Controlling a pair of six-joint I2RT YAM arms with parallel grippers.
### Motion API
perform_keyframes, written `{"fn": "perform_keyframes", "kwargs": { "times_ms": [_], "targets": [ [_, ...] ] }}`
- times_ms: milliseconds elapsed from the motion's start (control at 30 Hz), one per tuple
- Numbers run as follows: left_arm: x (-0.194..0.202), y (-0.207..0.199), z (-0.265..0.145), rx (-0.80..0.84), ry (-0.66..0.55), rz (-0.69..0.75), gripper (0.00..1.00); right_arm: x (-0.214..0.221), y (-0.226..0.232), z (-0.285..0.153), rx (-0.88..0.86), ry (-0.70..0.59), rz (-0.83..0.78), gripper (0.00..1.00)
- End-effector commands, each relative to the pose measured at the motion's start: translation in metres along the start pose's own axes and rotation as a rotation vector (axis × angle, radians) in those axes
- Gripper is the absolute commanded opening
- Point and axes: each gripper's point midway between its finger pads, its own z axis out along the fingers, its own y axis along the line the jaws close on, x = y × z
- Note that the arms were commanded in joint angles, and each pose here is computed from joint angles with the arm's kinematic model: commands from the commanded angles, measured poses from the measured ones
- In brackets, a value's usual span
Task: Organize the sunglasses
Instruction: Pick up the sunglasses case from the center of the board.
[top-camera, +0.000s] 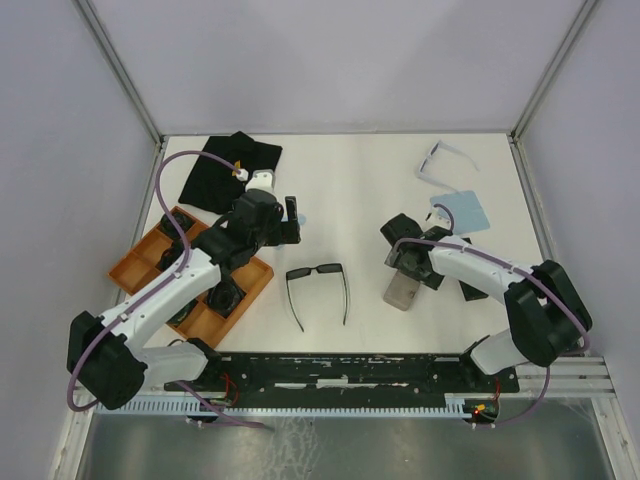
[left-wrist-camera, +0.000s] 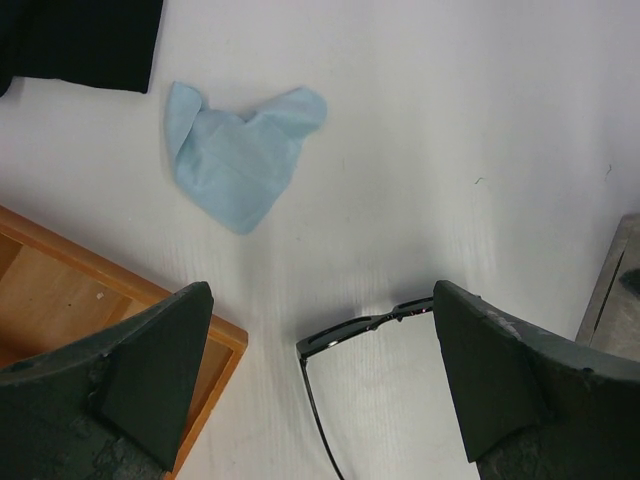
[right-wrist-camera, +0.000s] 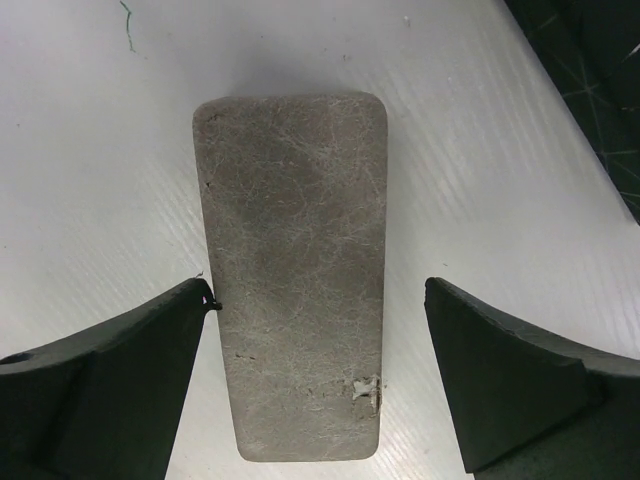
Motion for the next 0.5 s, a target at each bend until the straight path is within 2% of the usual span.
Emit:
{"fn": "perform_keyframes", "kwargs": {
  "times_ms": [0,167,467],
  "targets": [
    [-0.0318,-0.0143,-0.0053,0.044,-0.080,-0.037,0.98,-0.0006,0.0171,-0.0005,-0.036,-0.002,0.012,0.98],
    [-0.0316,-0.0143,-0.0051,0.044,-0.080,-0.037,0.97,-0.0003,0.0199,-0.0014,-0.022,-0.012,-0.024,0.89],
    [-0.0291,-0.0126,-0.0050,0.043,-0.081,-0.034,0.97,0.0067,0.0181,0.0033,0.011,-0.004,-0.045,0.82]
  ]
}}
